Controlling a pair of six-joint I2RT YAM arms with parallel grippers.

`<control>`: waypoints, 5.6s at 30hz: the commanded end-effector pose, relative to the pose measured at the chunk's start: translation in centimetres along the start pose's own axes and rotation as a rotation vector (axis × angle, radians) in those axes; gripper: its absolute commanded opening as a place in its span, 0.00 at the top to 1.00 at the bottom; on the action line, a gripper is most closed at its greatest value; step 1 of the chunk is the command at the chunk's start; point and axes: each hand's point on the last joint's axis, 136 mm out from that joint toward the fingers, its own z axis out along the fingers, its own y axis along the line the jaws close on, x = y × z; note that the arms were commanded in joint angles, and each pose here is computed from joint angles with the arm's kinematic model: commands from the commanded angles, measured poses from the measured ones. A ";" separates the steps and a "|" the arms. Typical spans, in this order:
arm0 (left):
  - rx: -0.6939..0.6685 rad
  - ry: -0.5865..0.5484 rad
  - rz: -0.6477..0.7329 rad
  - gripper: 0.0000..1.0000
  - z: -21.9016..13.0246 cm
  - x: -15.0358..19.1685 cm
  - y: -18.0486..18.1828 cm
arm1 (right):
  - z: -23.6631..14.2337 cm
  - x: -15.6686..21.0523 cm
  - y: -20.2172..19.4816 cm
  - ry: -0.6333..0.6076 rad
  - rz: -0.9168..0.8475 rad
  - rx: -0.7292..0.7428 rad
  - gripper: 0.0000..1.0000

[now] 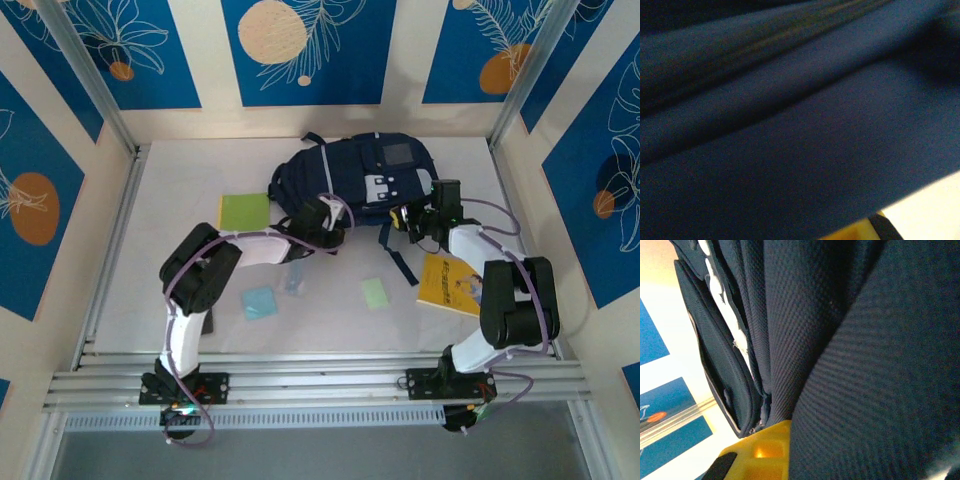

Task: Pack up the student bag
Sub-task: Unzip the student bag at the top-center of the table.

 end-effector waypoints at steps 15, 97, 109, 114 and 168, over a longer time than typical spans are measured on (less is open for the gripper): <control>0.113 0.134 -0.030 1.00 -7.7 -3.5 -3.2 | 0.3 -4.9 5.4 0.073 -0.213 -0.033 0.73; 0.211 0.126 -0.122 1.00 -6.3 -4.3 -12.4 | -4.9 1.7 -0.7 0.153 -0.244 -0.055 0.35; 0.239 0.176 -0.152 1.00 -6.7 -2.7 -13.3 | -1.3 6.0 -1.7 0.212 -0.088 -0.116 0.16; 0.245 0.188 -0.152 1.00 -7.0 -2.0 -13.6 | 1.5 5.6 -0.2 0.208 -0.095 -0.160 0.28; 0.307 0.106 -0.314 1.00 -7.5 -7.9 -12.9 | -3.0 5.6 -3.2 0.058 -0.199 -0.091 0.27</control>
